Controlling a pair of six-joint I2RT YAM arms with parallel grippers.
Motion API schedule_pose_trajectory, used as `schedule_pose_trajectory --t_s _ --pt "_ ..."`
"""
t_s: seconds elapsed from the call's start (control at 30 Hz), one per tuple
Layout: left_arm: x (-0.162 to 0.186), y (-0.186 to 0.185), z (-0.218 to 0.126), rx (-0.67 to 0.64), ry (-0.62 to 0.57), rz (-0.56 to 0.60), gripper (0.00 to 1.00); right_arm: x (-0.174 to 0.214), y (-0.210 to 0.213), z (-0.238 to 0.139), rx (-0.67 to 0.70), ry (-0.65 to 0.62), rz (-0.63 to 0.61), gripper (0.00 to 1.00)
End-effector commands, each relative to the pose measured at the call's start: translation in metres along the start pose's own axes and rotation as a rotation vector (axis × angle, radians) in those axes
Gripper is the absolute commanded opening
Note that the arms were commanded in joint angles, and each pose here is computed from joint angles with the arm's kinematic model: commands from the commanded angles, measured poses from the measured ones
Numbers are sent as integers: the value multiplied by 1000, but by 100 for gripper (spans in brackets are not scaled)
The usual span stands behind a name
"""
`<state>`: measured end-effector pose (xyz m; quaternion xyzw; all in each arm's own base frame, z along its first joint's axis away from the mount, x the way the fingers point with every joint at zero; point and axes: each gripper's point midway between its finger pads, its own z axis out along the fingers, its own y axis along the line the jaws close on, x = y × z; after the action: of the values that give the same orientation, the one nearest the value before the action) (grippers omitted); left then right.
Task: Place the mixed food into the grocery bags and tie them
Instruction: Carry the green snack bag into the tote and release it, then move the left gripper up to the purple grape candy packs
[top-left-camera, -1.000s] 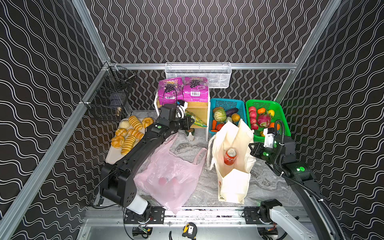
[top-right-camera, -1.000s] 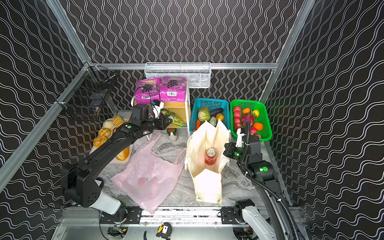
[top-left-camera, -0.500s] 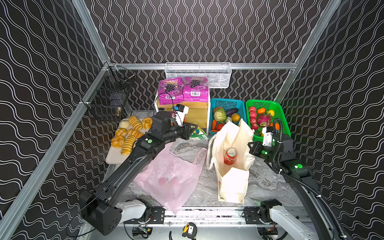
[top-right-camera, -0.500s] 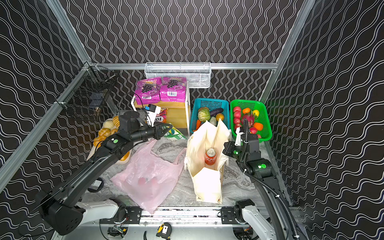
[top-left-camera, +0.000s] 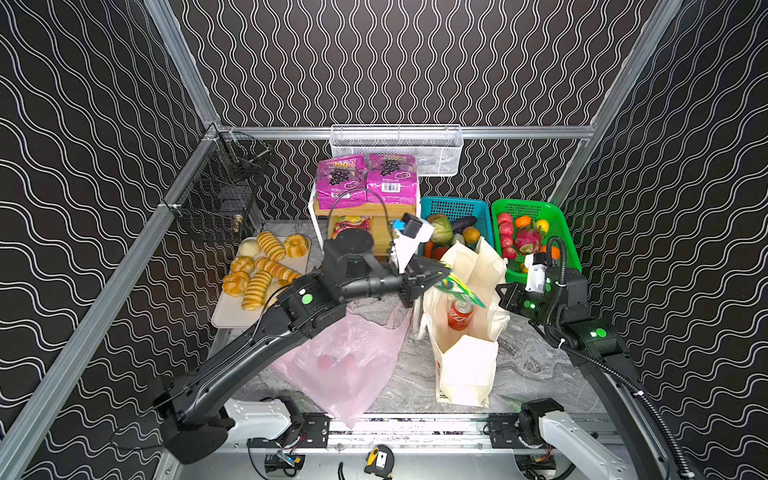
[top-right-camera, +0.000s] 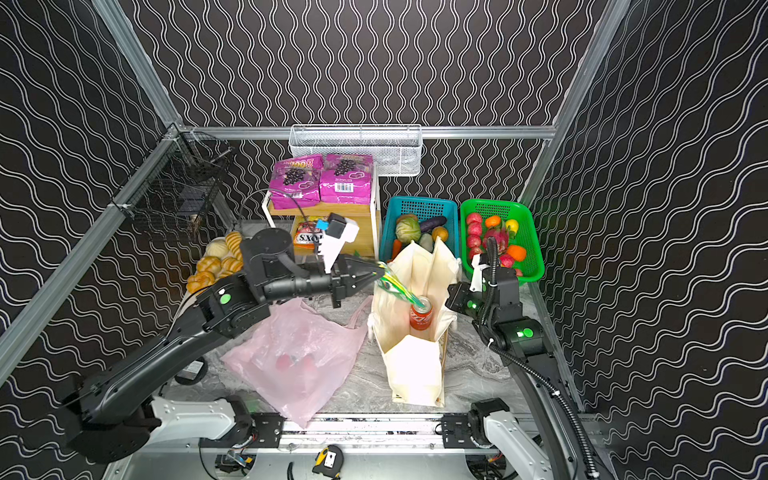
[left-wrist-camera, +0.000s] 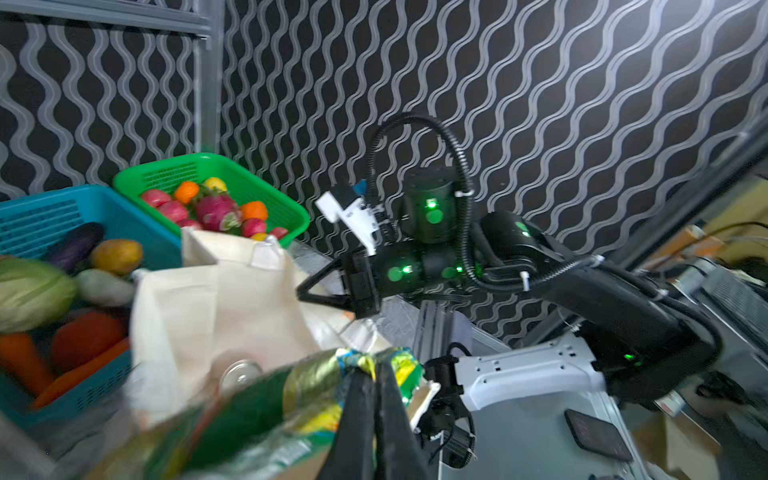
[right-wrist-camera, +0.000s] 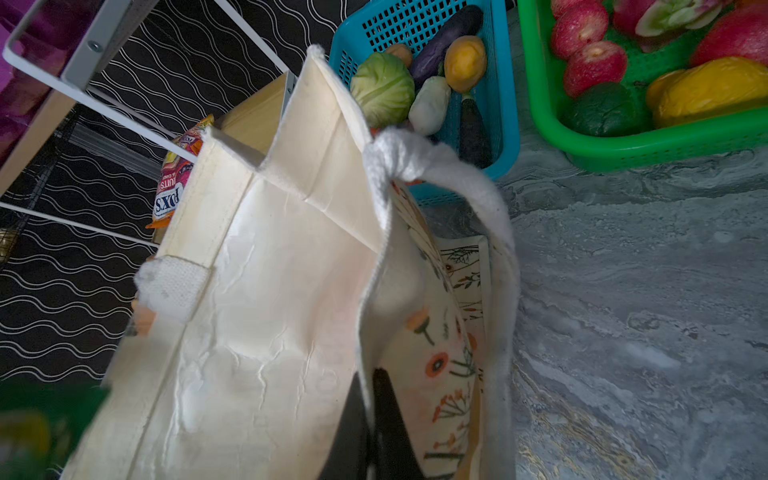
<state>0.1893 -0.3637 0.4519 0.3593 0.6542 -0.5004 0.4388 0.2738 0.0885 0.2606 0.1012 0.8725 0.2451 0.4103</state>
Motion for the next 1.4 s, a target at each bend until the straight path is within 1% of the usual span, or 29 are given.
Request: schedule_pose_trajectory --t_s 0.0,0.03,0.1,0.27,0.33,0.4,0.5,0.57,0.6,0.7,0.73,0.77,0.8,0.9,0.93,1.0,1.17,1.3,1.33,1.37 --pt "8 -22 17 130 79 55 0 2 3 -1 -11 16 10 3" --pt "16 -21 23 137 120 57 0 2 3 -1 -14 17 9 3" --pt "32 -8 33 100 194 69 0 1 6 -2 -22 16 3 3" --pt "63 12 53 69 313 64 0 -2 10 -5 -41 4 2 3" --pt "79 16 58 69 383 64 0 -2 11 -5 -46 1 4 3" --pt "96 24 58 39 460 66 0 -1 10 -6 -45 2 6 3" --pt "113 46 52 -75 530 92 0 0 10 -7 -46 1 2 3" --pt "123 60 47 -152 576 130 0 1 11 -8 -58 1 -4 3" --pt "127 69 44 -211 598 157 0 1 13 -9 -65 1 -7 3" --pt "131 91 37 -345 628 199 0 -1 16 -13 -79 -10 -15 3" --pt "132 94 35 -362 633 210 0 -1 17 -14 -82 -14 -17 3" --pt "133 92 36 -345 637 224 0 -2 17 -15 -83 -17 -17 3" --pt "137 84 39 -294 646 247 0 -2 17 -15 -83 -18 -16 3" --pt "154 55 48 -175 695 388 0 -3 18 -16 -86 -24 -17 3" --pt "162 48 51 -149 721 441 0 -3 18 -16 -86 -21 -18 3" --pt "175 38 55 -110 767 505 0 -3 18 -15 -85 -19 -18 3" --pt "191 26 59 -61 822 577 1 -3 16 -15 -78 -21 -10 3" --pt "201 16 63 -14 827 624 8 -3 16 -17 -73 -28 -16 3" --pt "201 14 65 -13 823 632 14 -4 15 -17 -72 -29 -17 3" --pt "200 12 67 -16 815 647 24 -4 15 -18 -68 -31 -17 3"
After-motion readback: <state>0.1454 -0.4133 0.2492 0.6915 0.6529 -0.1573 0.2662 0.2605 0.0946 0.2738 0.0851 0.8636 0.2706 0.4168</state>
